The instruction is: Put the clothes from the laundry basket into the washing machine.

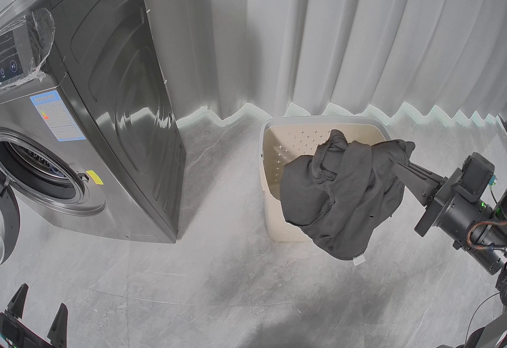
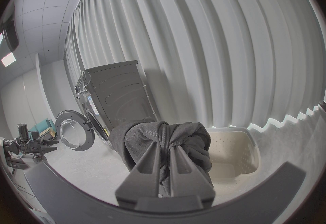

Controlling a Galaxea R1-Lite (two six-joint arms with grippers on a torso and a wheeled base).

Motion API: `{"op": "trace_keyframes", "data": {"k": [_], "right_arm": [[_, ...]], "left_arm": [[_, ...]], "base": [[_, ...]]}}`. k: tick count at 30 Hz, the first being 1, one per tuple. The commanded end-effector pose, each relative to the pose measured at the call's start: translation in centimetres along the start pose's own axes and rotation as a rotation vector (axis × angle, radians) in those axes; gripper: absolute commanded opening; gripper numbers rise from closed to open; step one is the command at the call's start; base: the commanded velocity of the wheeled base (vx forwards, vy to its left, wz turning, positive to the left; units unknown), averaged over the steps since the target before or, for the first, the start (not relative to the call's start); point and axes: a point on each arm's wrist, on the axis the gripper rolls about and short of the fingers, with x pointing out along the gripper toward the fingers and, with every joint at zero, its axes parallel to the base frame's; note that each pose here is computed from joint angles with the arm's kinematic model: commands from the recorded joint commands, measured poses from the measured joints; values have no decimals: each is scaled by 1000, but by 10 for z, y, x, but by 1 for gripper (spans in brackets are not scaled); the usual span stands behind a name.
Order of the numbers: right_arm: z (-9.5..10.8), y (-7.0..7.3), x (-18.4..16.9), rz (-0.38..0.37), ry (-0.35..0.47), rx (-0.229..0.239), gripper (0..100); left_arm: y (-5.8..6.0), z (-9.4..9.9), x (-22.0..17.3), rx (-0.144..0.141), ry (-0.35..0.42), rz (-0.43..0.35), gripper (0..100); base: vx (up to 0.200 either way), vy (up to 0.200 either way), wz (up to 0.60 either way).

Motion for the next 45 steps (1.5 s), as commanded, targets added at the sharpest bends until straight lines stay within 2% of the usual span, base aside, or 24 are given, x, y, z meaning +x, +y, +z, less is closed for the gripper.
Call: {"op": "trace_keyframes", "data": {"k": [1, 12, 18, 45], "right_arm": [[13, 0, -18, -3, -58, 5, 0], [11, -1, -24, -5, -27, 5, 0], [12, -1, -22, -6, -32, 5, 0], [4, 0, -16, 1, 10, 3, 0]], "left_arm": [[0, -4, 0, -1, -2, 0, 100], [0, -4, 0, -1, -2, 0, 100], [0, -5, 0, -6, 0, 2, 100], [0, -5, 0, -9, 0, 2, 100]], "base": [[0, 0, 0], [-164, 0, 0], [0, 0, 0], [0, 200, 0]]}}
